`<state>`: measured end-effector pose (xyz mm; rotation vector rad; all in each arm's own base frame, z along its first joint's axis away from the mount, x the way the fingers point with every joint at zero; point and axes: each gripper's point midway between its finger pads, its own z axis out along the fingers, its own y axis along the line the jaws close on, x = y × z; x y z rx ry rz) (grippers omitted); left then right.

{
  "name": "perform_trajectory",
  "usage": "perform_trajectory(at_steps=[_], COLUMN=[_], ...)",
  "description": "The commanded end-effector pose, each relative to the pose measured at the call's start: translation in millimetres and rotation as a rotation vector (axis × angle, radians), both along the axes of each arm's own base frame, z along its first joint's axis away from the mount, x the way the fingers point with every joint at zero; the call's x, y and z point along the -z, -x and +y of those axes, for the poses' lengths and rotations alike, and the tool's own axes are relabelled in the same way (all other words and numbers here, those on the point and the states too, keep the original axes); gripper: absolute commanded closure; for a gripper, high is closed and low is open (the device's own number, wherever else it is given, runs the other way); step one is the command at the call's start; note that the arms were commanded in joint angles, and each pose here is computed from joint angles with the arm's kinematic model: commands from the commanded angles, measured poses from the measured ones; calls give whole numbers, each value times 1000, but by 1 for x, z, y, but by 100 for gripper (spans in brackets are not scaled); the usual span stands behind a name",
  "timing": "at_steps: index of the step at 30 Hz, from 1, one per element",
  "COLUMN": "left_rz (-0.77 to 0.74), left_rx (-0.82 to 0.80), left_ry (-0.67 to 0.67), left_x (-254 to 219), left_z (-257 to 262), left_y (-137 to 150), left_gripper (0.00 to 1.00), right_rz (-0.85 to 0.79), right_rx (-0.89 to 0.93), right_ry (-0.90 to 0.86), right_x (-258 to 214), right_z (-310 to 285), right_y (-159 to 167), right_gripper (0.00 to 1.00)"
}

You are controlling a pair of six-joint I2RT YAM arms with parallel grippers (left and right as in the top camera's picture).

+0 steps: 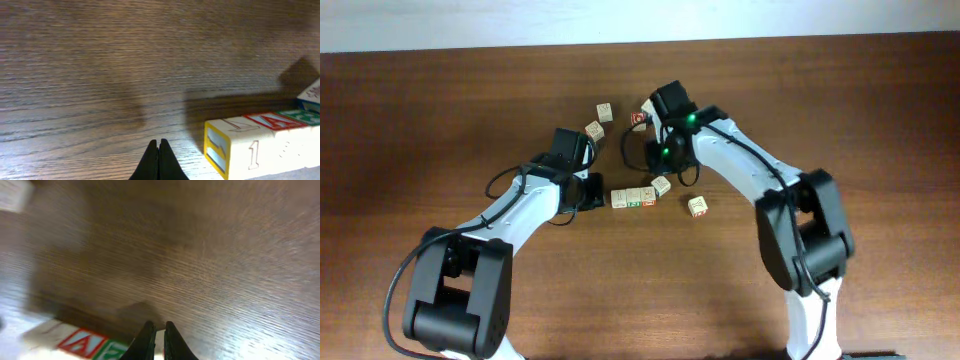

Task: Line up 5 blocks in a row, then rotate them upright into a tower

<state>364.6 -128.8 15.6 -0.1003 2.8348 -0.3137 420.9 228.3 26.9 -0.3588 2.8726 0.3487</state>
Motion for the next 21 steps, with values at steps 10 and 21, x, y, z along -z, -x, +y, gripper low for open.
perform_trajectory(at_steps=[10,21], left_rz=[6,6], left_rx=[-55,-55], left_ry=[-18,-18], left_x=[4,3], left_z=[7,7], left_y=[-2,-2], left_gripper=[100,99], right_rz=[49,3], right_rx=[-19,-44], right_ry=[44,25], right_x=[12,9], right_z=[-9,-3], right_y=[9,0], right_gripper=[94,96])
